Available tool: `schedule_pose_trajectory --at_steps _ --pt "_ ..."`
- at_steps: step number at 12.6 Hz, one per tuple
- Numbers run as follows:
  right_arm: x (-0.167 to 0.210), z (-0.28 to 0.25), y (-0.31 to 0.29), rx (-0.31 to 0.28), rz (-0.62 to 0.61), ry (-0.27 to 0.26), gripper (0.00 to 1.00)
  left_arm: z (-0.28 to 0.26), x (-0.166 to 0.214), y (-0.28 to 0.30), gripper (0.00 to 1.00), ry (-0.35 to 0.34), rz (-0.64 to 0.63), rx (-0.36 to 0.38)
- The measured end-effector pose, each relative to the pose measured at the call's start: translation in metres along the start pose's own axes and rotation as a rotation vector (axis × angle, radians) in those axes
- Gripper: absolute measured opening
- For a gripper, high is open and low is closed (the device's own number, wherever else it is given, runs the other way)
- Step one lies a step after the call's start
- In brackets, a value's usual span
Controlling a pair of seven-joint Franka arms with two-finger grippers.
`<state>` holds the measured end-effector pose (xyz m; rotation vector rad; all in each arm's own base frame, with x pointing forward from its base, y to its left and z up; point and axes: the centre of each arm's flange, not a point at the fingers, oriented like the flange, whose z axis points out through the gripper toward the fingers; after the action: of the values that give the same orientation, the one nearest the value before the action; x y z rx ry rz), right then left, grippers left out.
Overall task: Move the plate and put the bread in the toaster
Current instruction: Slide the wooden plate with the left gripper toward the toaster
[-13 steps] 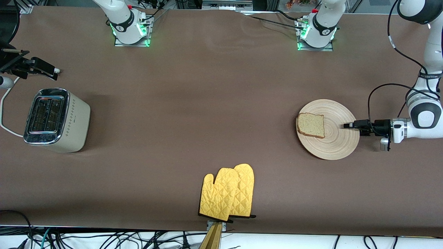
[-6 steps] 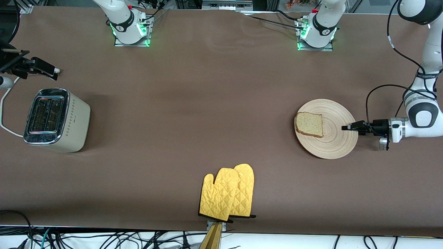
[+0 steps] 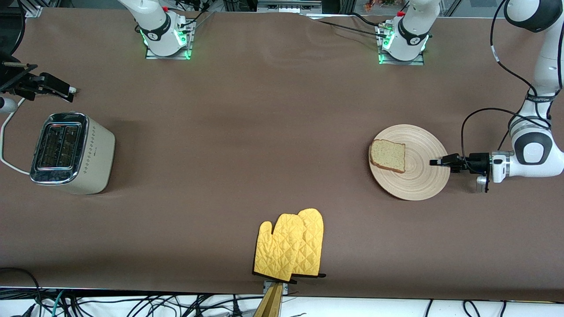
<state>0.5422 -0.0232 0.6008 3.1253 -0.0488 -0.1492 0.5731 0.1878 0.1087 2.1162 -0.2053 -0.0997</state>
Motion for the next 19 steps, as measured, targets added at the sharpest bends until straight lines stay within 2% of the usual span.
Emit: schedule_pose_trajectory --at_steps 4,6,7,13,15,19 --pt "0.0 0.0 0.0 0.0 0.0 0.0 1.0 0.02 0.014 0.017 0.15 -0.027 0.031 -0.029" --pt "0.0 0.0 -0.001 0.0 -0.001 0.0 1.0 0.025 0.019 0.024 0.14 -0.01 0.032 -0.062" --pt "0.0 0.0 -0.001 0.0 -0.001 0.0 1.0 0.028 0.022 0.027 0.11 -0.006 0.036 -0.072" --pt "0.0 0.0 -0.001 0.0 -0.001 0.0 1.0 0.057 0.046 0.061 0.1 -0.003 0.041 -0.142" --pt "0.0 0.0 -0.001 0.0 -0.001 0.0 1.0 0.086 0.062 0.083 0.1 -0.016 0.0 -0.182" --pt "0.0 0.0 0.0 0.0 0.001 0.0 1.0 0.182 0.093 0.143 0.1 -0.08 -0.032 -0.25"
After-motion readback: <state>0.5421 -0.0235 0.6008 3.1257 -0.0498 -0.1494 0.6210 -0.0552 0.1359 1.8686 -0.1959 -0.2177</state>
